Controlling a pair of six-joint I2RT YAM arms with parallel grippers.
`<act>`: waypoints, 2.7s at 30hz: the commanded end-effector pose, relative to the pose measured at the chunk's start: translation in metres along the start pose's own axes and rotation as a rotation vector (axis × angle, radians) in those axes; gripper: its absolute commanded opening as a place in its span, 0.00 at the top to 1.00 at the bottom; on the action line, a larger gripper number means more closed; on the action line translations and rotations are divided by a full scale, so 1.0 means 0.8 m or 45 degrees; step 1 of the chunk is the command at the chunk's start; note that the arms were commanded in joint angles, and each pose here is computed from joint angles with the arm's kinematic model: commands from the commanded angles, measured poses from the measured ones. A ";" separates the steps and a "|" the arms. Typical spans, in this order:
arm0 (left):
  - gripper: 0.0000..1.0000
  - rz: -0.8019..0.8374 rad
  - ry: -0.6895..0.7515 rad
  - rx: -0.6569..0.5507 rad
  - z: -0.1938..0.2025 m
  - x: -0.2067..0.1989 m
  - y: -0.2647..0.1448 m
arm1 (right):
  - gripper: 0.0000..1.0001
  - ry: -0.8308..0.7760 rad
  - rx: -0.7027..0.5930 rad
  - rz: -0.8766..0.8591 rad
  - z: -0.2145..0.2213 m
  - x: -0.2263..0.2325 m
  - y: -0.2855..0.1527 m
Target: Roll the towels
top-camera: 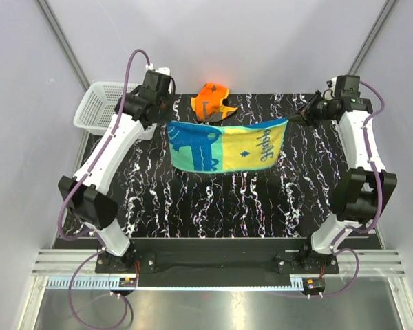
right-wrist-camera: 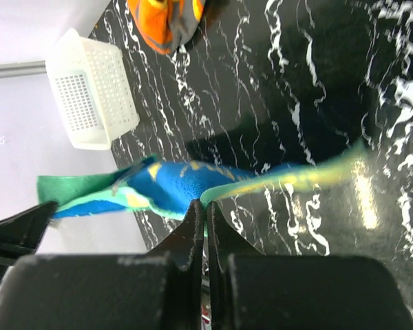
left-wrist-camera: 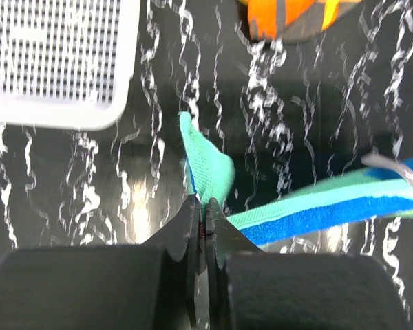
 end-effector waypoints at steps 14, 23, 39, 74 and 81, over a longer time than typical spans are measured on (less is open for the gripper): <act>1.00 0.105 -0.259 -0.080 0.136 0.081 -0.029 | 1.00 0.067 0.030 0.083 0.159 -0.056 -0.026; 0.20 0.116 -0.507 0.126 0.285 0.144 -0.034 | 1.00 0.279 0.112 0.224 0.273 -0.109 -0.019; 0.01 0.059 -0.619 0.105 0.284 0.144 -0.034 | 0.00 0.246 0.067 0.325 0.301 -0.114 -0.041; 0.31 -0.314 -0.862 0.325 0.363 0.181 0.002 | 0.00 0.151 0.044 0.373 0.246 -0.112 -0.025; 0.66 -0.317 -0.778 0.340 0.356 0.177 0.008 | 0.00 0.183 0.038 0.412 0.247 -0.118 -0.021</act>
Point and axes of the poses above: each gripper's point midway between its finger pads, its own y axis out along the fingers, its own x axis along the line the jaws close on, z = x × y, the point moved 9 cm from there along -y, back along the fingers, and after that the axes turned 14 degrees about -y, right-handed, at the moved point
